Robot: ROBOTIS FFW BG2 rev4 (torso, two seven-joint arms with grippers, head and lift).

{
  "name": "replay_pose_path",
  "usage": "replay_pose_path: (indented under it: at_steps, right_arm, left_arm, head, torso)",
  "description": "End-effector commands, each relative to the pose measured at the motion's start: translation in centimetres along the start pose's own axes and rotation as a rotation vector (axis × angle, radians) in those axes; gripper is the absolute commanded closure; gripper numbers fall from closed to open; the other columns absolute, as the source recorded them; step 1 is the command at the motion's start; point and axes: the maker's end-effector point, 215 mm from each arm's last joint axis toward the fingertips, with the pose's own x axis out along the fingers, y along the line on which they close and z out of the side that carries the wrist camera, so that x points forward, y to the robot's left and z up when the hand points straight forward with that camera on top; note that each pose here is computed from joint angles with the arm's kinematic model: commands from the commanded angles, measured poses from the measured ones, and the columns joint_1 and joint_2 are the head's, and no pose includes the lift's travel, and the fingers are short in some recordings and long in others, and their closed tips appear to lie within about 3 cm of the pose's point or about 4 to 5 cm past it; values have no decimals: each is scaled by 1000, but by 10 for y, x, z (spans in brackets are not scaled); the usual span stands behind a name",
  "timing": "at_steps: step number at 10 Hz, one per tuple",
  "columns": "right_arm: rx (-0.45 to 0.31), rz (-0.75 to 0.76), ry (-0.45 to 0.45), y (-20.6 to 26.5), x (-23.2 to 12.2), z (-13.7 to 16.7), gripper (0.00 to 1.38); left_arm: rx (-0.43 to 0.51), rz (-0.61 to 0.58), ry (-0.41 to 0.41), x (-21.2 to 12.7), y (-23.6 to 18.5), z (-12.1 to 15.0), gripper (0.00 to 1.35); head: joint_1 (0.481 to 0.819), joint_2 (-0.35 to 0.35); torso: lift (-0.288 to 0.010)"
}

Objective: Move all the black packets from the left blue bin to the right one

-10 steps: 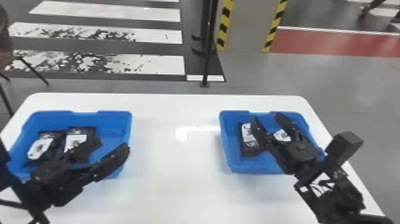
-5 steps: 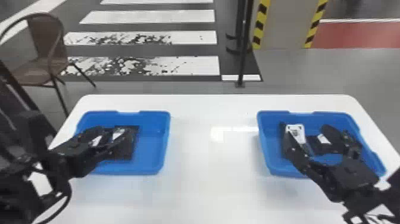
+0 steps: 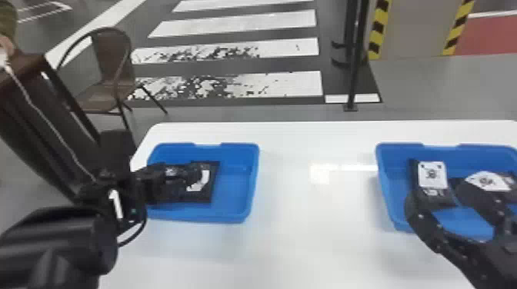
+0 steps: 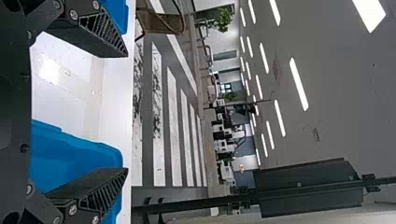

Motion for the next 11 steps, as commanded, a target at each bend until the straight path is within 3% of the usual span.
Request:
replay_pose_path:
  at_steps: [1,4,8,9,11]
  right_arm:
    - [16,5,9,1,0,-5,162]
    - [28,13,21,4,1,-10,165]
    - [55,19,28,6,1,-17,165]
    - [56,19,28,6,2,-17,165]
    - [64,21,27,7,3,-17,165]
  left_arm:
    - [-10,37,73,19,8,-14,148]
    - [-30,29,185,64,3,-37,144]
    - [-65,-9,281,79,-8,-68,165]
    - [-78,-20,305,81,-9,-77,275]
    - [-86,-59,312,86,-18,-83,946]
  head:
    - [695,193]
    - [695,197]
    - [695,181]
    - [695,178]
    - [695,170]
  torso:
    - [-140]
    - [-140]
    - [-140]
    - [-140]
    - [-140]
